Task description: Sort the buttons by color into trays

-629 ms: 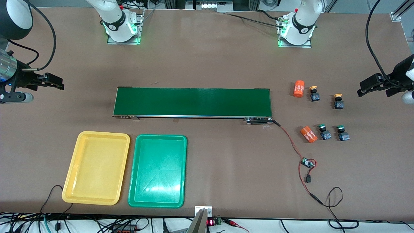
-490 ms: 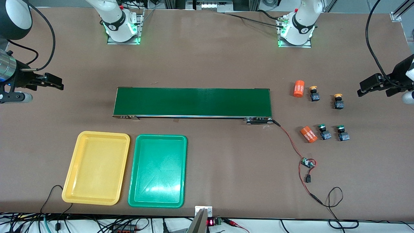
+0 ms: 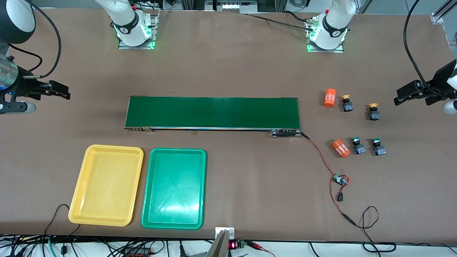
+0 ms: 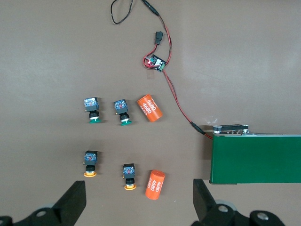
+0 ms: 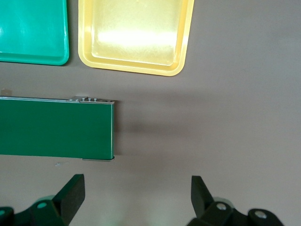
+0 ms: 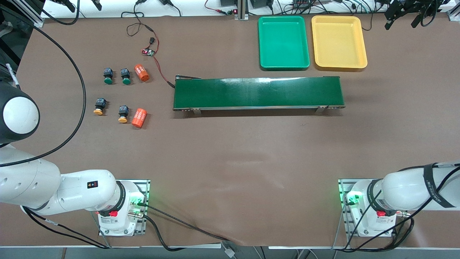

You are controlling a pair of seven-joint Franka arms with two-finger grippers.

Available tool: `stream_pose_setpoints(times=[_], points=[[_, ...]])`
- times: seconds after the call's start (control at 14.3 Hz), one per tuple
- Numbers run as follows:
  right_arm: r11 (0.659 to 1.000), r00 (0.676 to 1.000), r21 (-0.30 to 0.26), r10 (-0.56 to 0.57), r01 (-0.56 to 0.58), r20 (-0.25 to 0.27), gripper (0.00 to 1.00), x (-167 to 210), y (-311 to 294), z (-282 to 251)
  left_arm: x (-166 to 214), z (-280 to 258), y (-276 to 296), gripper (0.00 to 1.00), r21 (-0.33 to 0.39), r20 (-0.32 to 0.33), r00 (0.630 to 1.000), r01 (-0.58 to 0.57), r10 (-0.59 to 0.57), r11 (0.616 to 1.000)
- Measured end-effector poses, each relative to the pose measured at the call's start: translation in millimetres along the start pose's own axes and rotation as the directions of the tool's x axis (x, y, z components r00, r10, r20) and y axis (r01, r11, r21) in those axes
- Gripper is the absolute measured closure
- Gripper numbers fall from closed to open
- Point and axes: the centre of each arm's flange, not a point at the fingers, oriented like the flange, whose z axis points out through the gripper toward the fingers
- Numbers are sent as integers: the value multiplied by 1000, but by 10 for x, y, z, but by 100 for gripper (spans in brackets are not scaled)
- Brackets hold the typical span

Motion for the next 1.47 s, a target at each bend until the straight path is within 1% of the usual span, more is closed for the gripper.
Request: stream_pose_setpoints(times=[0.21, 0.35, 0.49, 0.63, 0.84, 1.05, 1.26, 1.47], points=[[1000, 1000, 0, 1, -1, 0, 0, 0, 3, 0, -1, -9, 48, 0, -1, -2, 1000, -9, 9, 1000], [1000, 1000, 0, 1, -1, 0, 0, 0, 3, 1, -7, -23, 195, 0, -3, -5, 999, -33, 33, 999], [1000, 1000, 0, 0, 0, 1, 0, 2, 2, 4, -14, 16, 223, 0, -4, 13, 999, -36, 36, 999], [1000, 1000, 0, 1, -1, 2, 0, 6, 4, 12, 43, 269, 173, 0, -9, 83, 996, -30, 31, 1000], [1000, 1000, 0, 1, -1, 6, 0, 17, 4, 33, 298, 1012, 116, 0, -31, 204, 978, -25, 31, 999], [1000, 1000, 1, 2, -2, 8, 0, 23, 11, 46, 463, 1632, 75, 0, -49, 293, 956, -18, 32, 999], [1000, 1000, 1, 4, -4, 9, 0, 24, 27, 52, 531, 1976, 74, 0, -59, 338, 941, -16, 35, 998], [1000, 1000, 1, 6, -6, 10, 0, 28, 33, 59, 610, 2237, 61, 0, -62, 321, 947, -4, 24, 998]])
